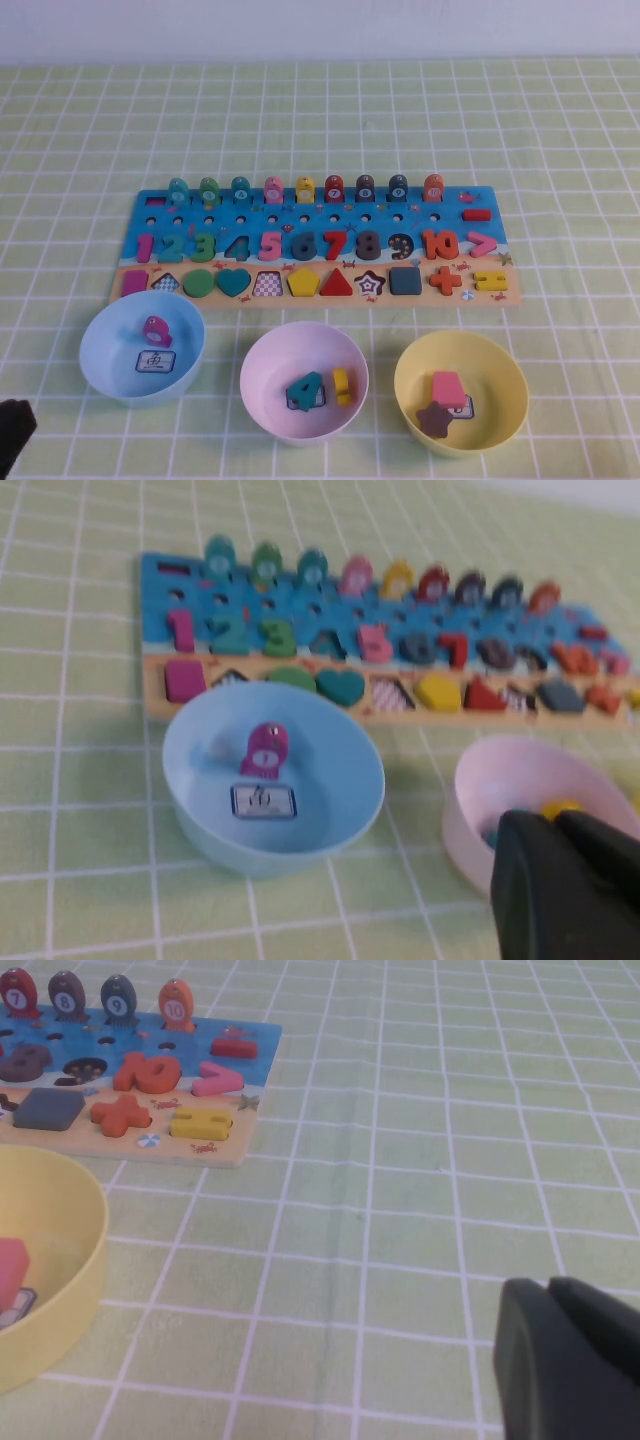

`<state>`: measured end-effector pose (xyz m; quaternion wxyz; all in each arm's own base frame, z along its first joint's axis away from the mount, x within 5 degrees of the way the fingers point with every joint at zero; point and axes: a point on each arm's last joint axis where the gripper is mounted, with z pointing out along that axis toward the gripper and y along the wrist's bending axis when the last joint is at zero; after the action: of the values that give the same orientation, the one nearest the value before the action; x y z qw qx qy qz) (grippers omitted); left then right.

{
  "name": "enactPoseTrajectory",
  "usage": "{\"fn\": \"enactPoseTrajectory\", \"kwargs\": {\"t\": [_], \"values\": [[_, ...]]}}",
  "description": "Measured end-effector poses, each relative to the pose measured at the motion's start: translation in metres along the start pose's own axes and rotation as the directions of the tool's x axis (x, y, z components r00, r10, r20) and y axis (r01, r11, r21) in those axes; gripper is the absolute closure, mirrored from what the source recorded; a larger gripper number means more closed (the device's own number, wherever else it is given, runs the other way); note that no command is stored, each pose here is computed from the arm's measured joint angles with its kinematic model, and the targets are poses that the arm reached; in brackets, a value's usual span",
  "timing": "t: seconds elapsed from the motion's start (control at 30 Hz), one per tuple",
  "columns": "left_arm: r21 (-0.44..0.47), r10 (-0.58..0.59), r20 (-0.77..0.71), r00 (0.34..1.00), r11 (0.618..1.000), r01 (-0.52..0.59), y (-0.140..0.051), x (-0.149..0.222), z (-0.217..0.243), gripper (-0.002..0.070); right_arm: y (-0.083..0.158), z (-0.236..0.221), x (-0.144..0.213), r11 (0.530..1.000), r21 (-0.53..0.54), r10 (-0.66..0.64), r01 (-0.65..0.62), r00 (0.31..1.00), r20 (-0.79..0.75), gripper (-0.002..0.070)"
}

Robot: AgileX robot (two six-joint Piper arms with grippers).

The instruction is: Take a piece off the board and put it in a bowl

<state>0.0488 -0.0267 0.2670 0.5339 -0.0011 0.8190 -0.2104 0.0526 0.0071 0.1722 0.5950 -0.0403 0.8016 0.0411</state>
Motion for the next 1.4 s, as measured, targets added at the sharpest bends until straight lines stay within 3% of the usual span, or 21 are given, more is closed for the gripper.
{"fn": "enactPoseTrajectory", "kwargs": {"t": [0.2, 0.4, 0.63, 0.93, 1.07, 1.27, 1.4], "values": [[0.075, 0.267, -0.341, 0.901, 0.963, -0.257, -0.017, -0.044, 0.013, 0.068, 0.0, 0.0, 0.0, 1.0, 0.0, 0.0, 0.0, 1.0, 0.0, 0.0694], [0.061, 0.35, -0.571, 0.743, 0.92, -0.386, -0.009, -0.074, 0.041, 0.068, 0.0, 0.0, 0.0, 1.0, 0.0, 0.0, 0.0, 1.0, 0.0, 0.0694], [-0.01, 0.312, -0.664, 0.679, 0.905, -0.426, -0.004, -0.112, 0.071, 0.068, 0.0, 0.0, 0.0, 1.0, 0.0, 0.0, 0.0, 1.0, 0.0, 0.0694], [0.053, 0.377, -0.688, 0.62, 0.878, -0.476, -0.021, -0.159, 0.129, 0.0672, 0.0, 0.0, 0.0, 1.0, 0.0, 0.0, 0.0, 1.0, 0.0, 0.0694], [0.114, 0.44, -0.695, 0.568, 0.848, -0.517, -0.039, -0.168, 0.161, 0.0598, 0.0, 0.0, 0.0, 1.0, 0.0, 0.0, 0.0, 1.0, 0.0, 0.0694], [0.199, 0.519, -0.712, 0.473, 0.795, -0.573, -0.057, -0.164, 0.211, 0.0382, 0.0, 0.0, 0.0, 1.0, 0.0, 0.0, 0.0, 1.0, 0.0, 0.0694], [0.296, 0.609, -0.715, 0.343, 0.708, -0.641, -0.056, -0.153, 0.237, 0.0327, 0.0, 0.0, 0.0, 1.0, 0.0, 0.0, 0.0, 1.0, 0.0, 0.0694]]}}
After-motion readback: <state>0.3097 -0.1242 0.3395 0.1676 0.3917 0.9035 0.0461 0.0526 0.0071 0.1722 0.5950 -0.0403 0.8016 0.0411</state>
